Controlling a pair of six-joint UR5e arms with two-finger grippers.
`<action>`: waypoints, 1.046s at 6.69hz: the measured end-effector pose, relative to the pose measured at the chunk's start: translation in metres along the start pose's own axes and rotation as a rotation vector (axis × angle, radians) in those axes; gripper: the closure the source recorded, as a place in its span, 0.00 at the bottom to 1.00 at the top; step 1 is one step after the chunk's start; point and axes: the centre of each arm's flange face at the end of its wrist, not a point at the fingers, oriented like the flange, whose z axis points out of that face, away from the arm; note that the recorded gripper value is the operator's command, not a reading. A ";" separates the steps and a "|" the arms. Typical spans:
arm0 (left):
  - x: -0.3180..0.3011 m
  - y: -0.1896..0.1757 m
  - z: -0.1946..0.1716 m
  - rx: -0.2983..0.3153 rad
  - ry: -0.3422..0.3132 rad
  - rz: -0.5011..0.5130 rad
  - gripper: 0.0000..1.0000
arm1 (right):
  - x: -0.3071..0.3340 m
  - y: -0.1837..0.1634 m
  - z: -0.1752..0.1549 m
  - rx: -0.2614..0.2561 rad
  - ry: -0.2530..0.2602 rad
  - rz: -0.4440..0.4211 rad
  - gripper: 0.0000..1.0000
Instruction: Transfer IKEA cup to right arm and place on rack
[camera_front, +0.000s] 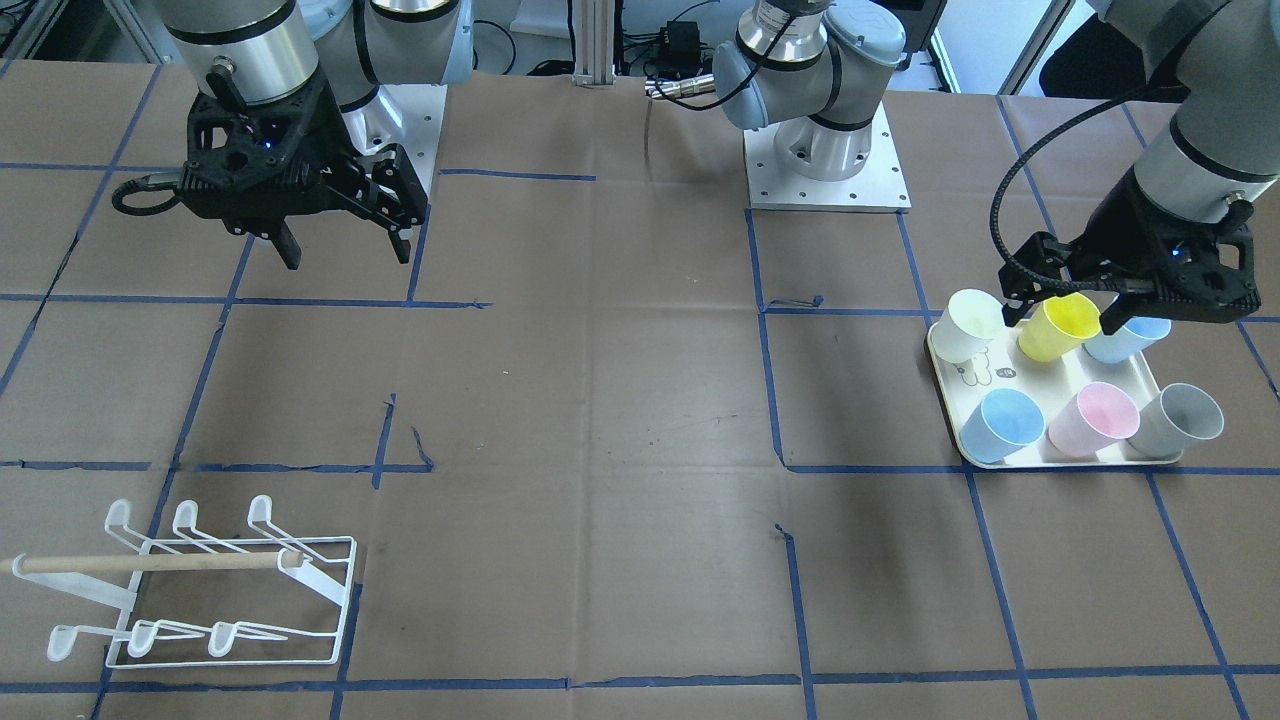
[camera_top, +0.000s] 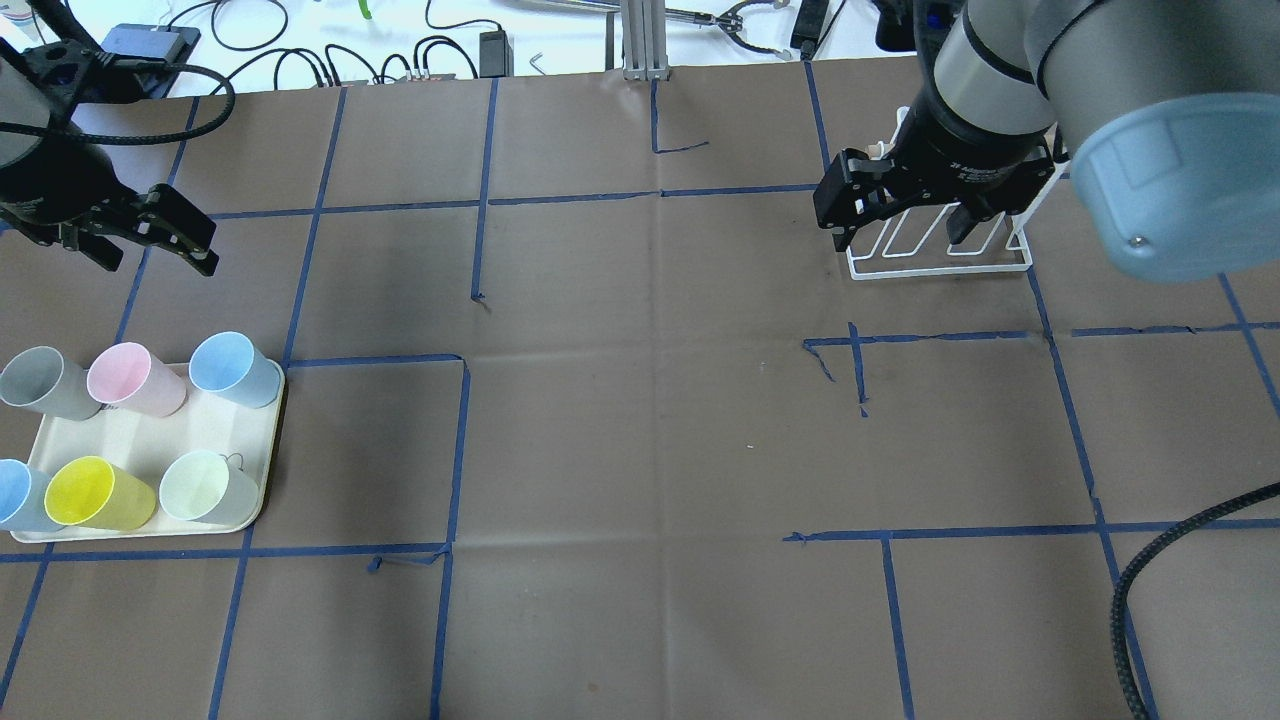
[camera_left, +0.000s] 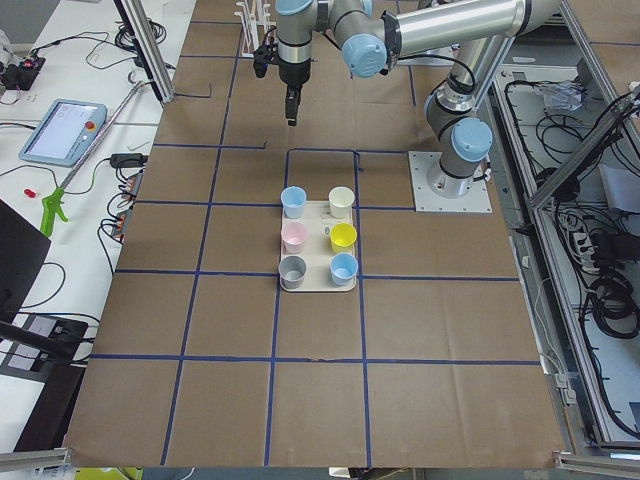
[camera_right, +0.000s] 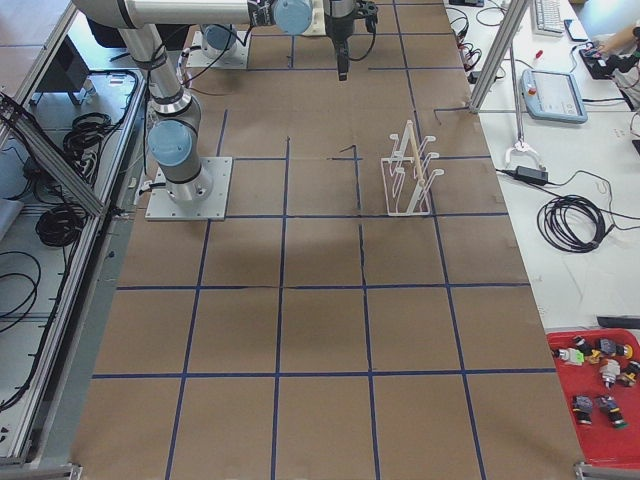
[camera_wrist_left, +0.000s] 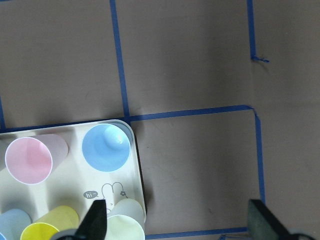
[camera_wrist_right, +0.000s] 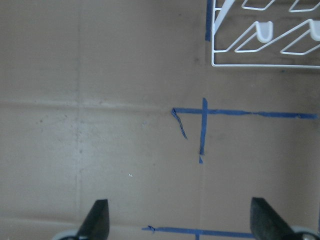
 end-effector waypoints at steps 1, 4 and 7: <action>-0.010 -0.006 0.014 -0.004 0.008 -0.004 0.00 | -0.004 0.000 0.013 0.075 -0.050 -0.006 0.01; -0.022 -0.022 0.075 -0.002 0.014 -0.009 0.01 | -0.011 0.016 0.042 0.325 -0.139 -0.029 0.01; -0.020 -0.016 0.161 0.016 0.005 -0.015 0.01 | -0.019 0.030 0.053 0.399 -0.242 0.006 0.01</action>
